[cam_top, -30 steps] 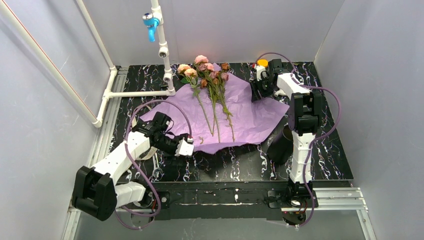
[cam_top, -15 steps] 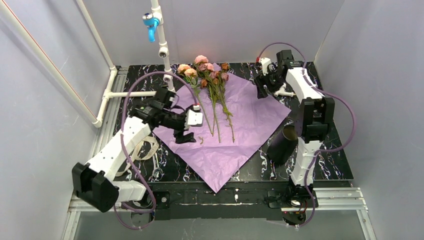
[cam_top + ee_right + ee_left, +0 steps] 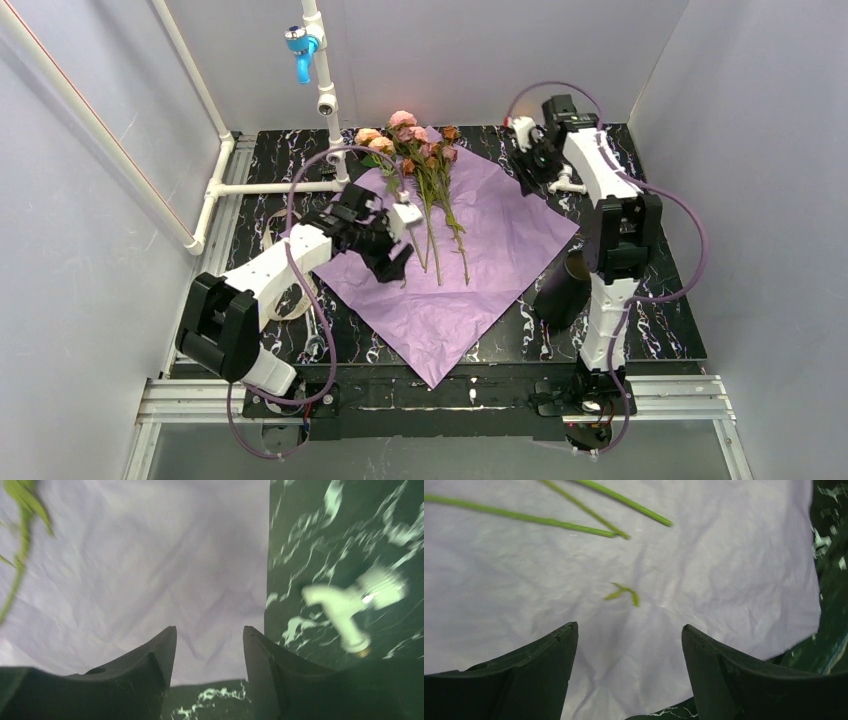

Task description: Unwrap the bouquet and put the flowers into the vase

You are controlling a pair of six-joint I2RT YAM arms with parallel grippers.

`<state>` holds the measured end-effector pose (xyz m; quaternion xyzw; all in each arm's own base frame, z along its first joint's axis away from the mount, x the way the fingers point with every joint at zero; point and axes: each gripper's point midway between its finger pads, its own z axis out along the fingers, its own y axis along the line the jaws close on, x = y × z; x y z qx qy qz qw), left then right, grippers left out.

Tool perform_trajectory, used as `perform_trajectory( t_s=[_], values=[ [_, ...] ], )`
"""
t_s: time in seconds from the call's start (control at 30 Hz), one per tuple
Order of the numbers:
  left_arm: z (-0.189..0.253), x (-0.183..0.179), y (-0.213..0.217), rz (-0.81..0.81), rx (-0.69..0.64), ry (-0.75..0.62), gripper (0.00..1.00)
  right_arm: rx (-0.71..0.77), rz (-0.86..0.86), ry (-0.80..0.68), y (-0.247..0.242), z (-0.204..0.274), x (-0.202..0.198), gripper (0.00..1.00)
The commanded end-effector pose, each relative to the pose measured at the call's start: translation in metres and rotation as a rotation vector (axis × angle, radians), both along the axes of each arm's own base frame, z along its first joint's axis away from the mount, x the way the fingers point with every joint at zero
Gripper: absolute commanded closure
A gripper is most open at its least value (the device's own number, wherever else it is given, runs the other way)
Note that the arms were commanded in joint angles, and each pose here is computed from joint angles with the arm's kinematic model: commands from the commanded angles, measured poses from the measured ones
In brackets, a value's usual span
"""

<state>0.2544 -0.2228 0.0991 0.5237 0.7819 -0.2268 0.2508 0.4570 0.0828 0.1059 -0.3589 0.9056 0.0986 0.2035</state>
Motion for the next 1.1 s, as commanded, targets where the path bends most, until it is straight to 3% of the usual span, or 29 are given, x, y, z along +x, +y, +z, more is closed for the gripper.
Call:
perform_trajectory(
  t_s=[0.0, 0.13, 0.27, 0.4, 0.57, 1.07],
  values=[
    [0.050, 0.058, 0.019, 0.364, -0.160, -0.008, 0.24, 0.031, 0.015, -0.187, 0.075, 0.058, 0.029, 0.36],
    [0.065, 0.075, 0.030, 0.466, -0.190, -0.053, 0.20, 0.056, -0.019, -0.284, 0.114, 0.079, 0.042, 0.26],
    [0.077, 0.082, 0.039, 0.555, -0.221, -0.080, 0.03, 0.081, -0.007, -0.310, 0.159, 0.079, 0.041, 0.21],
    [0.085, 0.078, 0.044, 0.602, -0.252, -0.077, 0.02, 0.087, 0.007, -0.272, 0.198, 0.060, 0.028, 0.17],
    [0.089, 0.080, 0.055, 0.678, -0.239, -0.102, 0.02, -0.057, -0.034, -0.285, 0.210, 0.031, 0.029, 0.20],
    [0.085, 0.087, 0.074, 0.761, -0.172, -0.163, 0.02, -0.096, -0.093, -0.229, 0.223, -0.042, 0.038, 0.36]
  ],
)
